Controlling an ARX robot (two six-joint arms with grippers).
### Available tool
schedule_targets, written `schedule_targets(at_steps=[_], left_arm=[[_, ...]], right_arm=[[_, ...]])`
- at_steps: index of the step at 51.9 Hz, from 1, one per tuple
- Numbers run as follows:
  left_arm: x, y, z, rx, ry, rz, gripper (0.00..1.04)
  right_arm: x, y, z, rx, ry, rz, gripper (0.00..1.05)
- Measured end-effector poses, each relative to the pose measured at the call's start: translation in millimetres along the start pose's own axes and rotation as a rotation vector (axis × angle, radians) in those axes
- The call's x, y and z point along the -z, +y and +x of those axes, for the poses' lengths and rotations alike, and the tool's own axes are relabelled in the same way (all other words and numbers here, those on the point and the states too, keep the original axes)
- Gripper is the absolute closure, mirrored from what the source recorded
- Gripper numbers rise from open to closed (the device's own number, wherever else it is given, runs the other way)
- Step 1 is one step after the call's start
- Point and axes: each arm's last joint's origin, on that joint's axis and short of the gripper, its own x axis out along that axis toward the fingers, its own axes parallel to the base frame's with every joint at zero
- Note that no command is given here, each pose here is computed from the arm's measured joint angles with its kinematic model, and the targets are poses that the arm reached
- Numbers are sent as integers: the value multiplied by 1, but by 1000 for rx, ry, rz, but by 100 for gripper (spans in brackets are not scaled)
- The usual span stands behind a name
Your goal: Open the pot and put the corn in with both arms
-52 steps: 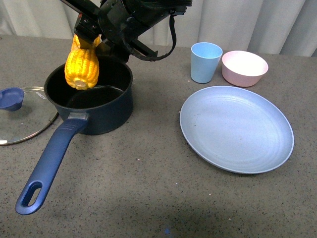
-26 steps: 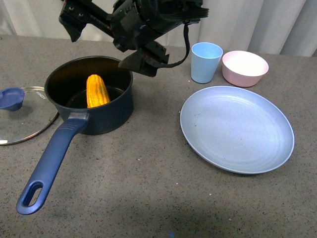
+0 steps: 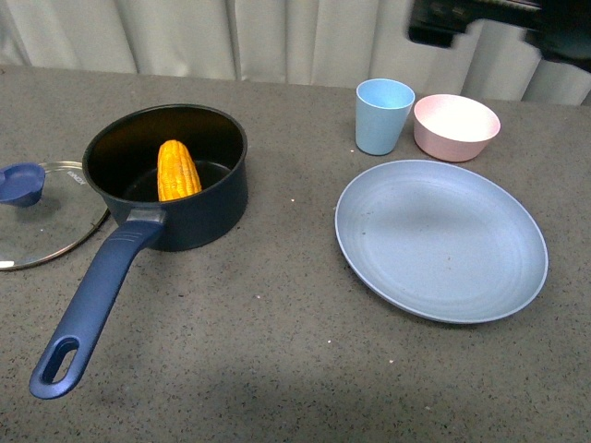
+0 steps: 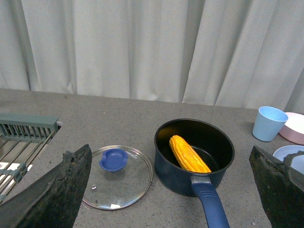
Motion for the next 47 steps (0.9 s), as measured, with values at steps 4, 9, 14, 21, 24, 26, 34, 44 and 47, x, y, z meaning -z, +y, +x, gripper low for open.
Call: schedule_targets(at_steps=[4, 9, 14, 21, 24, 26, 34, 44, 47], left_arm=[[0, 0, 0, 0, 0, 0, 6], [0, 0, 0, 0, 0, 0, 6], [0, 0, 0, 0, 0, 0, 6], [0, 0, 0, 0, 0, 0, 6], [0, 0, 0, 0, 0, 0, 6], [0, 0, 0, 0, 0, 0, 6], [0, 0, 0, 0, 0, 0, 6], [0, 0, 0, 0, 1, 0, 6], [0, 0, 0, 0, 0, 0, 6]], right_arm=[[9, -20, -26, 37, -45, 4, 9], [17, -37, -55, 84, -74, 4, 9], [29, -53, -85, 134, -84, 14, 9], [53, -66, -110, 195, -35, 22, 9], [63, -71, -118, 216, -18, 22, 9], [68, -75, -122, 227, -8, 19, 9], [72, -80, -128, 233, -48, 7, 11], [75, -83, -141, 176, -365, -113, 41], [71, -84, -147, 177, -403, -126, 52]])
